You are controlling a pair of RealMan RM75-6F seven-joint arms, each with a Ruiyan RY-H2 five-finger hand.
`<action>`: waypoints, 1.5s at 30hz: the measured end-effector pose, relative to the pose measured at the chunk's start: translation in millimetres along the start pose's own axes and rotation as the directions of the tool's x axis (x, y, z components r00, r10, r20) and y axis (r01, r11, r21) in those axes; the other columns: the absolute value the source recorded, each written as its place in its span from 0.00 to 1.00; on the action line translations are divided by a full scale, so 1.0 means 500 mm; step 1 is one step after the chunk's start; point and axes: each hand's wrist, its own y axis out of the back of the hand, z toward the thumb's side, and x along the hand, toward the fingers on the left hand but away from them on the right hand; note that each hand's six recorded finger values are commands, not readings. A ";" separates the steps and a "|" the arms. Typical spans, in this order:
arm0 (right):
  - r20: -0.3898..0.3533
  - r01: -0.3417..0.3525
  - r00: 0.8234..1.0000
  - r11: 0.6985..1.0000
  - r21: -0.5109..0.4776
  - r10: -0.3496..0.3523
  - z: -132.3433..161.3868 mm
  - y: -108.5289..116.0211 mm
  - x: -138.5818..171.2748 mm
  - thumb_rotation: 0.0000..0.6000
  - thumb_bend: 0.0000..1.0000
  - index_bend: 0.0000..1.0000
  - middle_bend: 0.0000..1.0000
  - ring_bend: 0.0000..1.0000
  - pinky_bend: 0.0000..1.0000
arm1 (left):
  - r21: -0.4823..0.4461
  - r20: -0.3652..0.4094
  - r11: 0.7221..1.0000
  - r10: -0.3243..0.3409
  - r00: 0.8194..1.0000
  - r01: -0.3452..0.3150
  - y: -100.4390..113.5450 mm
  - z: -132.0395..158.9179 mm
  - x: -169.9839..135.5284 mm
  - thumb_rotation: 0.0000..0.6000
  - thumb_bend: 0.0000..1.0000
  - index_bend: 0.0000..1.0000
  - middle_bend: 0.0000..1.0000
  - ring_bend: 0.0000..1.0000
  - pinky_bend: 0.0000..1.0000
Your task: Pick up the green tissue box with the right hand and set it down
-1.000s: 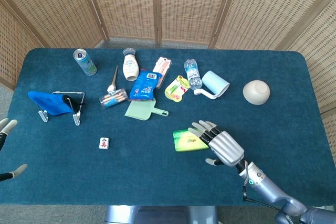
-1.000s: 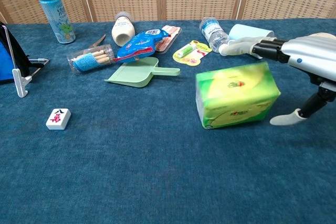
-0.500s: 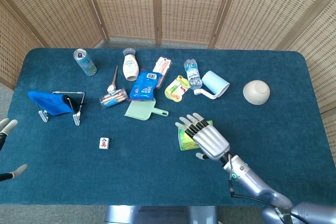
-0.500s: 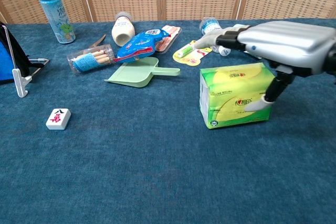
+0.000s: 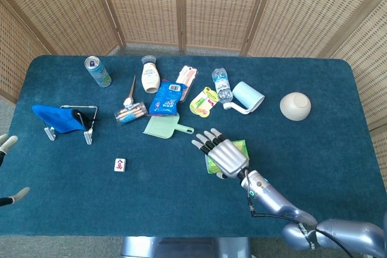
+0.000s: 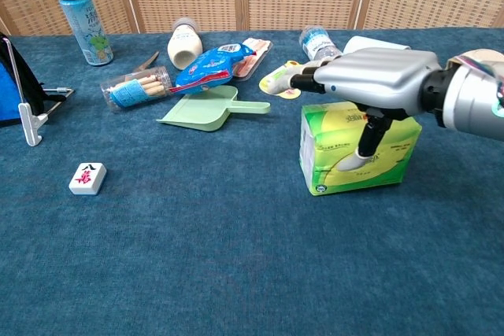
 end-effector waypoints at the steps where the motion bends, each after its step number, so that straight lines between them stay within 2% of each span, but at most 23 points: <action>1: 0.008 -0.002 1.000 1.000 -0.001 0.002 -0.001 0.000 -0.004 1.00 0.19 0.00 0.13 0.02 0.08 | 0.000 -0.001 1.000 0.001 1.000 -0.001 0.000 0.000 0.000 1.00 0.08 0.00 0.00 0.00 0.00; 3: 0.024 -0.002 1.000 1.000 0.004 0.002 -0.003 -0.002 -0.013 1.00 0.21 0.02 0.19 0.05 0.09 | -0.001 -0.002 1.000 0.002 1.000 -0.002 0.001 -0.001 0.000 1.00 0.08 0.00 0.00 0.00 0.00; 8: 0.049 0.007 0.999 1.000 0.014 -0.007 -0.012 -0.011 -0.016 1.00 0.31 0.17 0.33 0.16 0.13 | -0.001 0.000 1.000 0.001 1.000 -0.001 0.000 -0.001 0.000 1.00 0.08 0.00 0.00 0.00 0.00; 14: 0.045 0.031 0.998 0.999 0.011 -0.032 -0.014 -0.010 -0.009 1.00 0.34 0.30 0.45 0.25 0.15 | 0.001 0.000 1.000 0.001 1.000 -0.001 0.000 0.000 0.000 1.00 0.08 0.00 0.00 0.00 0.00; 22: 0.016 0.098 0.995 0.995 -0.020 -0.098 -0.004 0.007 0.005 1.00 0.32 0.35 0.49 0.29 0.18 | 0.005 0.002 1.000 -0.003 1.000 0.003 -0.002 0.002 0.000 1.00 0.08 0.00 0.00 0.00 0.00; 27: 0.003 0.199 0.980 0.971 -0.133 -0.200 0.004 0.030 0.019 1.00 0.32 0.35 0.49 0.29 0.19 | 0.007 0.006 1.000 -0.010 1.000 0.010 -0.006 0.005 0.000 1.00 0.08 0.00 0.00 0.00 0.00; 30: 0.017 0.276 0.960 0.930 -0.240 -0.281 0.002 0.043 0.027 1.00 0.34 0.34 0.49 0.29 0.20 | 0.009 0.009 1.000 -0.013 1.000 0.013 -0.008 0.007 -0.001 1.00 0.08 0.00 0.00 0.00 0.00; 32: 0.042 0.335 0.939 0.886 -0.321 -0.341 -0.003 0.051 0.032 1.00 0.36 0.35 0.49 0.29 0.20 | 0.009 0.008 1.000 -0.014 1.000 0.014 -0.008 0.008 -0.002 1.00 0.08 0.00 0.00 0.00 0.00; 34: 0.079 0.384 0.919 0.829 -0.406 -0.387 -0.009 0.051 0.035 1.00 0.38 0.36 0.49 0.29 0.20 | 0.009 0.006 1.000 -0.013 1.000 0.013 -0.008 0.007 -0.002 1.00 0.08 0.00 0.00 0.00 0.00; 38: 0.163 0.447 0.888 0.720 -0.531 -0.430 -0.020 0.036 0.039 1.00 0.39 0.38 0.49 0.29 0.20 | 0.007 0.006 1.000 -0.014 1.000 0.014 -0.008 0.007 -0.002 1.00 0.08 0.00 0.00 0.00 0.00; 41: 0.212 0.480 0.871 0.679 -0.556 -0.442 -0.034 0.022 0.043 1.00 0.39 0.37 0.49 0.28 0.20 | 0.007 0.006 1.000 -0.015 1.000 0.015 -0.009 0.007 -0.001 1.00 0.08 0.00 0.00 0.00 0.00; 45: 0.252 0.494 0.864 0.642 -0.587 -0.435 -0.044 0.001 0.049 1.00 0.38 0.37 0.49 0.28 0.20 | 0.007 0.006 1.000 -0.017 1.000 0.017 -0.010 0.007 -0.001 1.00 0.08 0.00 0.00 0.00 0.00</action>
